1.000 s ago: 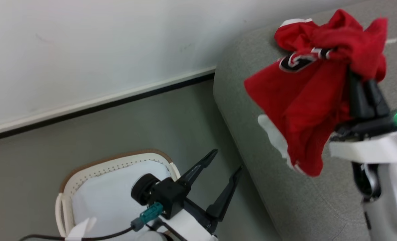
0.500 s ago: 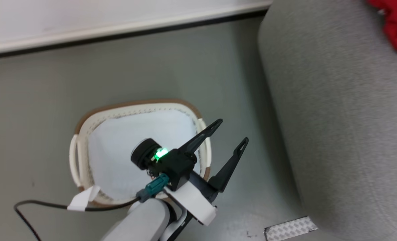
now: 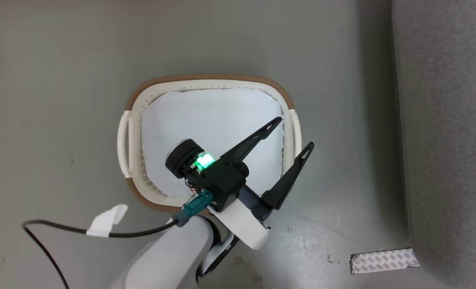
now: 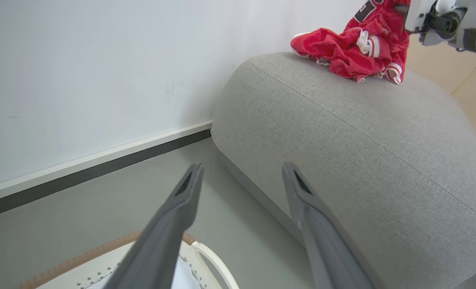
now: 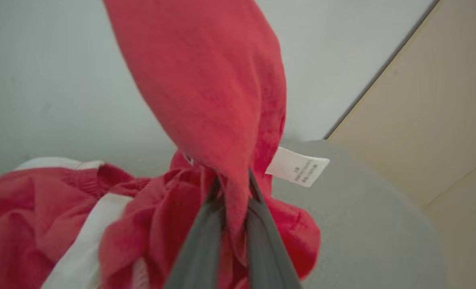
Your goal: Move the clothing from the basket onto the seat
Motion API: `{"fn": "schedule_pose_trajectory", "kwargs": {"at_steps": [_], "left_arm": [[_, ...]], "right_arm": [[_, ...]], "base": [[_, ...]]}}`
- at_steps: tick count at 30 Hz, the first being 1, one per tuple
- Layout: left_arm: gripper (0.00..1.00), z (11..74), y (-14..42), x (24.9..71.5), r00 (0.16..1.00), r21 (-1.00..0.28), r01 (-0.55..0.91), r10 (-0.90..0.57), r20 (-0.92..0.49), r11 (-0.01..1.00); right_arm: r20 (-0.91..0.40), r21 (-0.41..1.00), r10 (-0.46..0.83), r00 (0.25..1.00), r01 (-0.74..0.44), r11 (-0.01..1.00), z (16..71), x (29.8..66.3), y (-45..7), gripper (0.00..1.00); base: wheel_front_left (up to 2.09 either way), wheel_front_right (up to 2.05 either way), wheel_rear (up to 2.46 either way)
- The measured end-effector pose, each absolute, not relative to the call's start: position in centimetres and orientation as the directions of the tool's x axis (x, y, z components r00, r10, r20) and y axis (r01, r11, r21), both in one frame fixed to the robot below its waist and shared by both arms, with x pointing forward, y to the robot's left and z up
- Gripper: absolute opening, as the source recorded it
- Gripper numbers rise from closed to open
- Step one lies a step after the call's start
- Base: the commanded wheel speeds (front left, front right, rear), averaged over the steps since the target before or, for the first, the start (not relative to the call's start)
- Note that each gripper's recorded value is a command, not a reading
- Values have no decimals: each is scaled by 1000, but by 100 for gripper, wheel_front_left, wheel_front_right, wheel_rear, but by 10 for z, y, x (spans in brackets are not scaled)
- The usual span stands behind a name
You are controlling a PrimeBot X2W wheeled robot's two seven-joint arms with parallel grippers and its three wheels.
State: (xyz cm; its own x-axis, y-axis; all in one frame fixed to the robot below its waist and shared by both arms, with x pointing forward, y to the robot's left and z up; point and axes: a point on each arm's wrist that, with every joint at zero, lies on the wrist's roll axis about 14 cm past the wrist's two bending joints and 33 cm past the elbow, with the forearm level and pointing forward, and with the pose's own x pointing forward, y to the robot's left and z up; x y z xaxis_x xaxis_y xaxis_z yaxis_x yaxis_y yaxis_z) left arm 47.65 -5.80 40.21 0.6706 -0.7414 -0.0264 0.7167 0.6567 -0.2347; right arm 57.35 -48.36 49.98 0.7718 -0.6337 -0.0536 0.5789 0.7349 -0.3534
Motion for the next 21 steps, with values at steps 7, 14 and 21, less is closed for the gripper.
{"fn": "schedule_pose_trajectory", "kwargs": {"at_steps": [7,14,21], "left_arm": [[100,407,-54,477,693,-240,696,-721,-25,677],[100,422,-52,465,709,-255,679,-705,-19,689],[100,449,-37,450,767,-267,619,-641,3,739]], "right_arm": [[-130,-338,-598,791,532,777,461,567,-447,100],[-18,-319,-455,890,427,846,500,579,-403,100],[137,-241,-287,948,313,919,552,557,-341,100]], "base": [[0,0,0],[0,0,0],[0,0,0]]}}
